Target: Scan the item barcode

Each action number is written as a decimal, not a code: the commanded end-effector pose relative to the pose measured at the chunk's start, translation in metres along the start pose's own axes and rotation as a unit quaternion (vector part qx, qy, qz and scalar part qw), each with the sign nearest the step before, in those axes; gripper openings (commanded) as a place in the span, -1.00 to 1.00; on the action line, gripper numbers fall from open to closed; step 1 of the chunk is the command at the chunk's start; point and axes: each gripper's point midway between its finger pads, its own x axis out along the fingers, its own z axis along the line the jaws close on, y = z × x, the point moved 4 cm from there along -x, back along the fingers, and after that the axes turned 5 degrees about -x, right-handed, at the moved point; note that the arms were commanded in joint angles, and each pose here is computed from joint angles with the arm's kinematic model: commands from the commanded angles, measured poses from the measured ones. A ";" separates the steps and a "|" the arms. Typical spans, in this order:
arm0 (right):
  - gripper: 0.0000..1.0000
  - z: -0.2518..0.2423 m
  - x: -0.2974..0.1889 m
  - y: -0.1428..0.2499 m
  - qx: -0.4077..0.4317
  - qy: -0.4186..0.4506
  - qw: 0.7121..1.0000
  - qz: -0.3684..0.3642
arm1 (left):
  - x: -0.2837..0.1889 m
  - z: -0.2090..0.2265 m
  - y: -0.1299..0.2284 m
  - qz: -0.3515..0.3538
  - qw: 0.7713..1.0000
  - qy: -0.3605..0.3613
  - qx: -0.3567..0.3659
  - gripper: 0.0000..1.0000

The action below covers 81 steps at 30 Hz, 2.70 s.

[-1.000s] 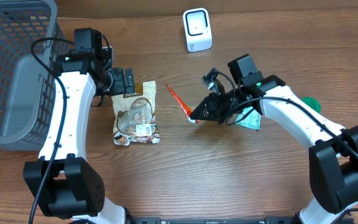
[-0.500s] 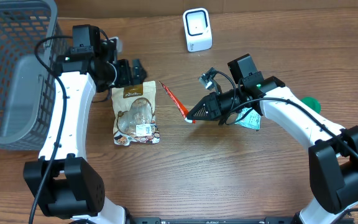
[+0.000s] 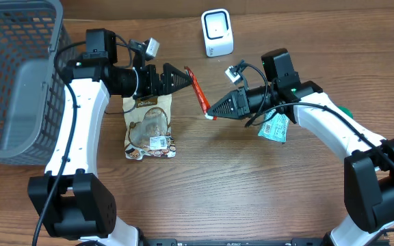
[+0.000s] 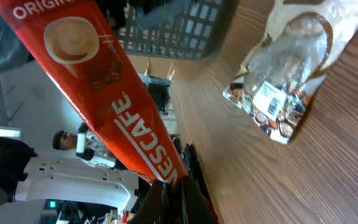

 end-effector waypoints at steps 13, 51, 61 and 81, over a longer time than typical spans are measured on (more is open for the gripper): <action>-0.93 0.011 0.008 -0.002 0.018 -0.020 1.000 0.005 | 0.031 -0.042 0.006 0.028 0.995 0.067 0.073 0.20; 0.19 0.015 0.049 0.019 -0.200 0.007 0.979 0.043 | 0.039 -0.006 0.036 0.062 0.976 -0.116 -0.174 -0.92; 0.04 0.020 0.047 0.018 -0.203 -0.015 0.978 0.044 | 0.037 0.005 0.038 0.056 0.970 -0.158 -0.174 -0.92; -0.93 0.009 0.056 0.022 -0.194 0.035 0.979 0.049 | 0.039 -0.006 0.043 0.075 0.973 -0.122 -0.182 -0.92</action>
